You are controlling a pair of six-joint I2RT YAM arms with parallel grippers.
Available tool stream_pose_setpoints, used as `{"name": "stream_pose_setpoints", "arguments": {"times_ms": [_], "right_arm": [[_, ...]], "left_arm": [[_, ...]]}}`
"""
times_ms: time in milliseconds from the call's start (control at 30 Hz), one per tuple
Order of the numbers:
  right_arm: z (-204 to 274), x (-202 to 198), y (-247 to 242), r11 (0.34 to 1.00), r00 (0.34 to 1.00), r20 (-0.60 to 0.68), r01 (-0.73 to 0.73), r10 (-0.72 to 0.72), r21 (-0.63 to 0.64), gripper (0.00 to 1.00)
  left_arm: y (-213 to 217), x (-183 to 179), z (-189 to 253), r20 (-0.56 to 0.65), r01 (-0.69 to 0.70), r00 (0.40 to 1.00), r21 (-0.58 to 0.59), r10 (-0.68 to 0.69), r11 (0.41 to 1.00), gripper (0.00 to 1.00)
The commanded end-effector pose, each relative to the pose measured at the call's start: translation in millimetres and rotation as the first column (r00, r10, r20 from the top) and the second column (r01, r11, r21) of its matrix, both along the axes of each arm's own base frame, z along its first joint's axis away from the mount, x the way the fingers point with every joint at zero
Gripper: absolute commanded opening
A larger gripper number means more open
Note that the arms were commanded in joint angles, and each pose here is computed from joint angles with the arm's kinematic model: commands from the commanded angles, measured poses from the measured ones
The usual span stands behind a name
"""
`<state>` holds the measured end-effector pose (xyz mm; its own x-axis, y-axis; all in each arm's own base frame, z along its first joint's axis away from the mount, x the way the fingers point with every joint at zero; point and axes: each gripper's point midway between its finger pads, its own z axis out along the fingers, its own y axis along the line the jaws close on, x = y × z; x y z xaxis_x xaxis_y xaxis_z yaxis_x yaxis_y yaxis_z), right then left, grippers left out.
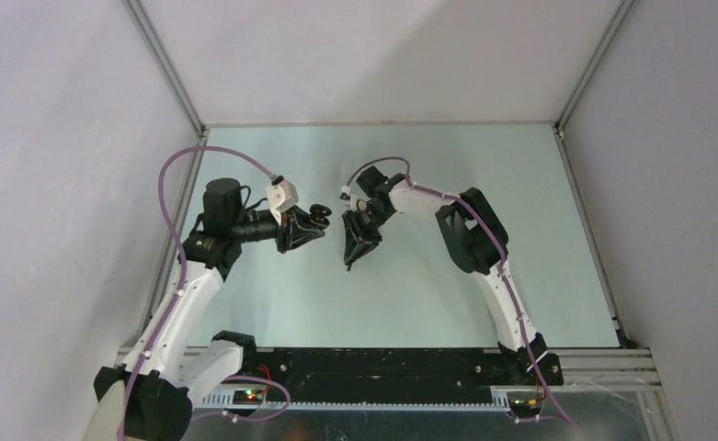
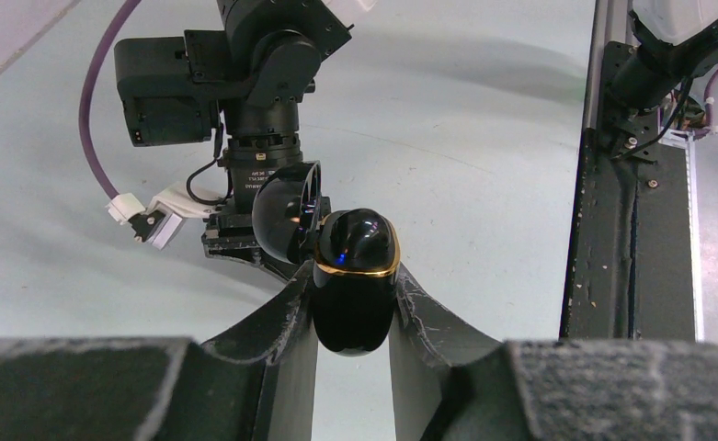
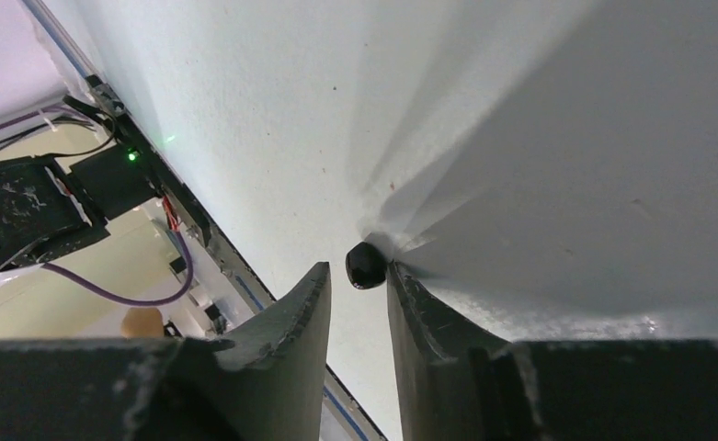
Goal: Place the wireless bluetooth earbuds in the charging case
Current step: Pick up the left earbud from the center of the board.
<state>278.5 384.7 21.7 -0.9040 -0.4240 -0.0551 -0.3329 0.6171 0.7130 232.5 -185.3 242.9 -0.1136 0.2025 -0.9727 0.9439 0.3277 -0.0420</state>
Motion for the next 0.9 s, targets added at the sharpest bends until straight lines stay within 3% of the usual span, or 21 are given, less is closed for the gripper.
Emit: {"name": "stream_pose_setpoints", "arguments": {"times_ms": [0, 133, 433, 567, 867], "right_arm": [[-15, 8, -6, 0.996, 0.994, 0.103, -0.027, 0.036, -0.086, 0.37], [-5, 17, -8, 0.99, 0.969, 0.225, -0.081, 0.105, -0.115, 0.43], [7, 52, -16, 0.948, 0.823, 0.474, -0.237, 0.313, -0.215, 0.41], [3, 47, -17, 0.919, 0.785, 0.478, -0.314, 0.393, -0.241, 0.41], [8, 19, -2, 0.898, 0.787, 0.436, -0.411, 0.437, -0.159, 0.42]], "left_arm": [[0, -3, 8, 0.026, 0.014, 1.0, -0.02, -0.014, 1.0, 0.0], [0, -4, 9, 0.029, 0.017, 0.999, -0.021, -0.017, 1.0, 0.0], [0, -5, 7, 0.03, 0.02, 0.999, -0.02, -0.019, 1.0, 0.0], [0, -5, 7, 0.029, 0.02, 0.999, -0.019, -0.019, 1.0, 0.0], [-1, -5, 6, 0.027, 0.022, 0.999, -0.019, -0.022, 1.0, 0.0]]}}
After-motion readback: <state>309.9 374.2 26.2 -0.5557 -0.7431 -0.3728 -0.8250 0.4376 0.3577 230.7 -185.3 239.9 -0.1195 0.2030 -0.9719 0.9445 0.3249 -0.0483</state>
